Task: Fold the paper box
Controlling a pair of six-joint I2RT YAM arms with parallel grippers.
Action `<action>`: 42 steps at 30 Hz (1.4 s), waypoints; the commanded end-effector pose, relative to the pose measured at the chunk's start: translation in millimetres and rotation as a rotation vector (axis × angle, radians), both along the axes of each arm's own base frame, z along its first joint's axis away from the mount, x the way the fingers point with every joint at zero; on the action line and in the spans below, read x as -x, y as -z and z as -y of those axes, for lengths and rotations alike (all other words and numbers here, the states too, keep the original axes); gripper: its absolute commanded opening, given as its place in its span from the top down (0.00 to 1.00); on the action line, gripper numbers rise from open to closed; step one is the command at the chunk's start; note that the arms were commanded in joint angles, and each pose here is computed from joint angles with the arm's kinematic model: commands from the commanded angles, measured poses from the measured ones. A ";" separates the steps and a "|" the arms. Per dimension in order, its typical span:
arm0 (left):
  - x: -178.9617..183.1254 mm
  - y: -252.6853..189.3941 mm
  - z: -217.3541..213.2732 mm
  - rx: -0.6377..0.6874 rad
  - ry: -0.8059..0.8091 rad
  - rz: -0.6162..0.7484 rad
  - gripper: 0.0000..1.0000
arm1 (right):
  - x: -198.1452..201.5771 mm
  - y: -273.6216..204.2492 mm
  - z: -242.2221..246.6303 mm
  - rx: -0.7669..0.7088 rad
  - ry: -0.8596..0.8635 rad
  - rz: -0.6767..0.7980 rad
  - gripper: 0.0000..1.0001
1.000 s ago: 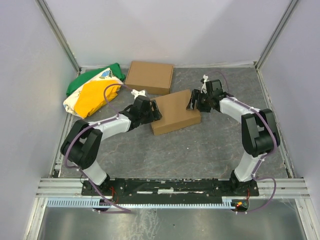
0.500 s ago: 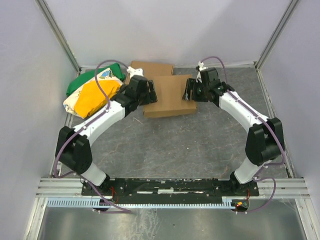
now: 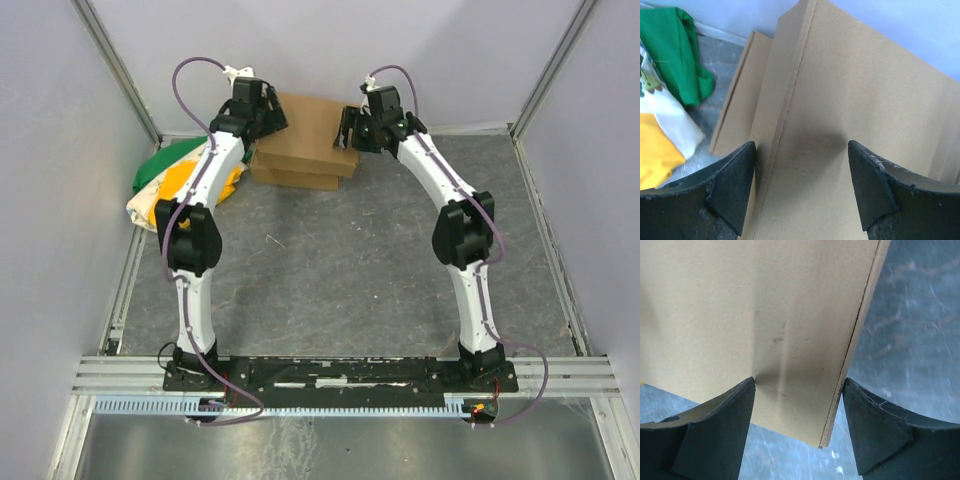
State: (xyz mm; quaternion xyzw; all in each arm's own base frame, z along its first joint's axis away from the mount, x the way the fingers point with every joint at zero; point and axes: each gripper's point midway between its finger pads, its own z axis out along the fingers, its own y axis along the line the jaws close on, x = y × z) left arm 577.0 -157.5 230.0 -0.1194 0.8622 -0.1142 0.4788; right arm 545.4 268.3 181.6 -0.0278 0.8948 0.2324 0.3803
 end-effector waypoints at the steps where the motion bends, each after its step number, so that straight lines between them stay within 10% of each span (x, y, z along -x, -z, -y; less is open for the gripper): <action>1: -36.7 3.9 15.2 0.197 0.070 0.029 0.20 | -21.5 -33.3 -63.8 -0.157 -0.099 0.117 0.21; 12: -47.8 -36.7 -88.6 0.197 -0.159 0.207 0.17 | -15.0 -87.2 -6.5 -0.104 0.066 0.347 0.15; 14: -34.7 -65.8 -104.2 0.181 -0.192 0.278 0.02 | 0.7 -86.3 10.6 -0.080 0.108 0.358 0.12; 22: 74.8 -144.2 -101.2 0.198 -0.103 0.426 0.01 | 92.2 -108.5 79.7 0.017 0.242 0.318 0.01; 31: 255.2 -102.2 -79.3 0.177 0.145 0.439 0.01 | 238.4 -63.8 146.3 0.017 0.282 0.261 0.01; 42: 301.2 -43.2 -78.8 0.150 0.185 0.357 0.01 | 307.9 -18.3 202.3 0.143 0.405 0.160 0.01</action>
